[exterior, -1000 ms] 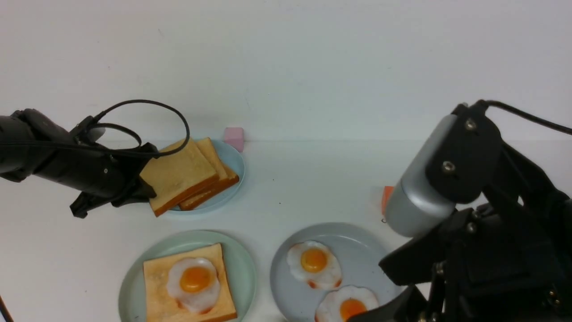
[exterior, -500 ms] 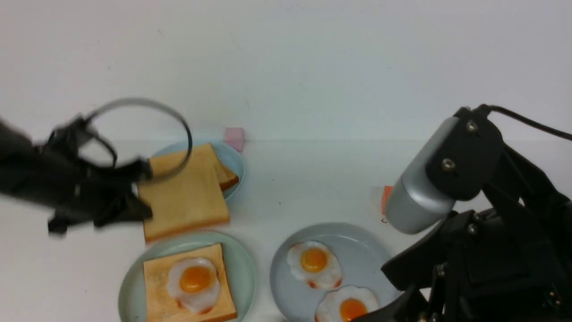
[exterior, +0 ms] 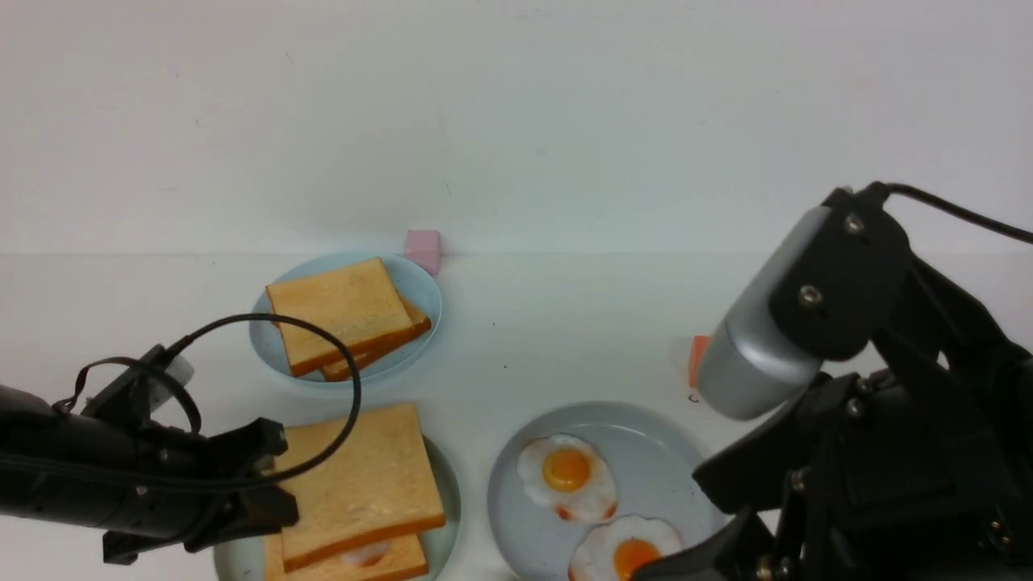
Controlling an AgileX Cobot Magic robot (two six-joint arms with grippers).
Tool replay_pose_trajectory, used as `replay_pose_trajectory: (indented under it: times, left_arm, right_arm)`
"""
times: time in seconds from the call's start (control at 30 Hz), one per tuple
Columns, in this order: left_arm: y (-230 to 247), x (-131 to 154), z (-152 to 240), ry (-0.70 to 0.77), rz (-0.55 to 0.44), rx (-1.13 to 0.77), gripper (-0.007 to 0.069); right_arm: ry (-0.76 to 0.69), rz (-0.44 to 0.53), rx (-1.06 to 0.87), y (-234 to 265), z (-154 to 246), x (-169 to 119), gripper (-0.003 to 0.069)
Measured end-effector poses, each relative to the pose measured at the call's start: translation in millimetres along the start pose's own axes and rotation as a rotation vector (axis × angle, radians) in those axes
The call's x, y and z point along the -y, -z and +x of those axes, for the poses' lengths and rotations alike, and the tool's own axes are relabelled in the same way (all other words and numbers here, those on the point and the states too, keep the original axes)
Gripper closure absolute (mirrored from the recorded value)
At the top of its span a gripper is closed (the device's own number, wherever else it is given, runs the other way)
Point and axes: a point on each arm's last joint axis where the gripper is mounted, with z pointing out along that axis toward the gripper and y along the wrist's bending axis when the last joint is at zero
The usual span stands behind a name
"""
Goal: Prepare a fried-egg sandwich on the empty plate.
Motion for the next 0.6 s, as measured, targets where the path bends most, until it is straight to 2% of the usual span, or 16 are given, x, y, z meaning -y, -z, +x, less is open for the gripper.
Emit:
replay_pose_trajectory:
  times: [0.2,0.3,0.4,0.43,0.5,0.53,0.57,0.6]
  left_arm:
    - [2.5,-0.4,0.9,-0.001,-0.017,-0.003,0.0478]
    - [12.0,1.7,1.9,-0.001,-0.041,0.013,0.033]
    - [27.0,7.3,2.8,-0.019,-0.055,0.039,0.0236]
    - [27.1,7.2,2.6,-0.019,-0.059,0.038,0.0224]
    - [49.4,20.0,3.0,-0.067,-0.05,0.054,0.0171]
    - [55.1,23.5,2.9,-0.085,-0.047,0.058,0.0166]
    - [64.2,29.1,4.4,-0.112,-0.034,0.061,0.0163]
    - [66.0,30.2,4.9,-0.117,-0.031,0.062,0.0163]
  right_arm:
    - [0.005,0.006,0.001,0.0,-0.1,0.5,0.01]
    - [0.008,0.01,0.004,0.0,-0.3,0.9,0.016]
    - [0.007,0.014,0.004,0.0,-0.4,1.3,0.0278]
    - [0.008,0.015,0.005,0.0,-0.5,1.3,0.0278]
    - [-0.022,0.031,0.0,-1.6,1.3,3.2,0.0473]
    - [-0.029,0.041,-0.004,-2.4,2.2,4.3,0.0515]
    - [-0.047,0.058,-0.011,-3.5,3.8,6.0,0.0595]
    - [-0.054,0.058,-0.012,-3.8,4.2,6.1,0.0595]
